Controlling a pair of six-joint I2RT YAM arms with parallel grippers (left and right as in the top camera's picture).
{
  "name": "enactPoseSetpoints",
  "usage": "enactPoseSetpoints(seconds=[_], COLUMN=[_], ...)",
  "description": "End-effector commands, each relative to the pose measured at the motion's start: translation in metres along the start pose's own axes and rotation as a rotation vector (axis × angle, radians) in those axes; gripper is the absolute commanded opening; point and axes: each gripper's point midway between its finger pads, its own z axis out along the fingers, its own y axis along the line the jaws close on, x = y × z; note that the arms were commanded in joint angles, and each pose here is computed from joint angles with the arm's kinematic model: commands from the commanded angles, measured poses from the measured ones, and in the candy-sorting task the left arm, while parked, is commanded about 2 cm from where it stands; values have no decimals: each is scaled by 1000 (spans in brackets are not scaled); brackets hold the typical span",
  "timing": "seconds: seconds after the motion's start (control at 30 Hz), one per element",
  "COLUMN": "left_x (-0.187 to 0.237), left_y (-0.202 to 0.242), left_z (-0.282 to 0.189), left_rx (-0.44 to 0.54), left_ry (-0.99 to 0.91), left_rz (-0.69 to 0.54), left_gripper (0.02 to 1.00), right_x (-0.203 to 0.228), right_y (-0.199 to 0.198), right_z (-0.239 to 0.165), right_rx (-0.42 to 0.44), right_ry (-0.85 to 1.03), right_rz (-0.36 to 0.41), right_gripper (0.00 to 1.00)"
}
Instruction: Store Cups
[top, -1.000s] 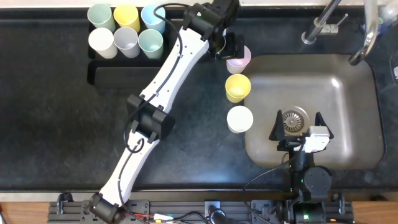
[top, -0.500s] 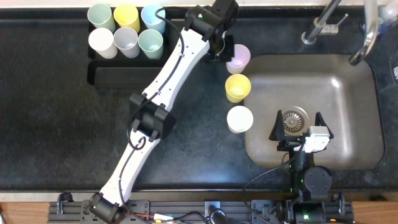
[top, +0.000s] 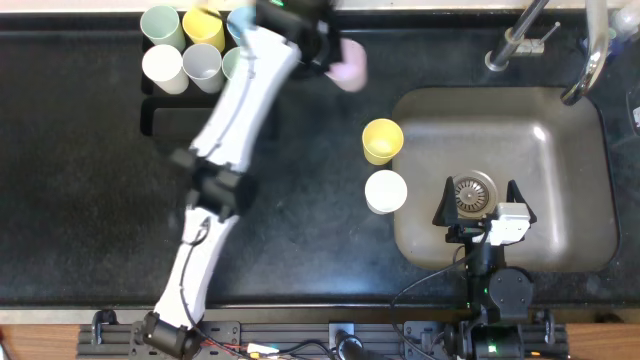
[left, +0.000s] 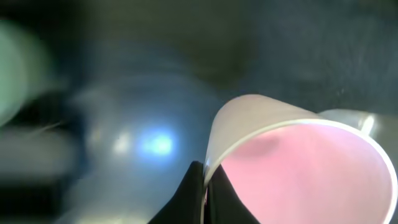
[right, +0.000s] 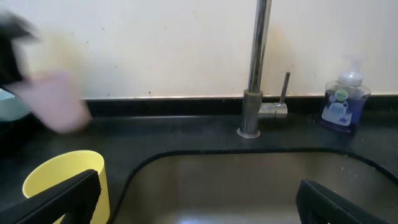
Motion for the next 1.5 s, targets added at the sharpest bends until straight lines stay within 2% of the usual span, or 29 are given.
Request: enactPoseSetpoints(seconds=[0.03,0.17,0.27,0.3,0.43,0.57,0.93,1.5], left_x=[-26,-11,15,24,26,19,17,12], left_y=[74,155,215,242,273,293,319,331], left_z=[-160,-201,-203,-189,-153,-125,-75,-36], left_rx=[-35,-204,-285,-263,-184,-198,-269,-311], left_ry=[-249,-289,-265,-251,-220,-208,-104,-69], left_rz=[-194,-339,-543,-631,-739,-816,-875,-907], left_gripper=[36,36,36,38,36,36,38,36], right_x=[4,4,4,4,4,4,4,4], right_y=[0,0,0,0,0,0,0,0], right_z=[0,0,0,0,0,0,0,0], right_rx=[2,2,2,2,2,2,2,2], right_ry=[0,0,0,0,0,0,0,0], right_rz=[0,0,0,0,0,0,0,0], right_gripper=[996,998,996,996,998,998,996,998])
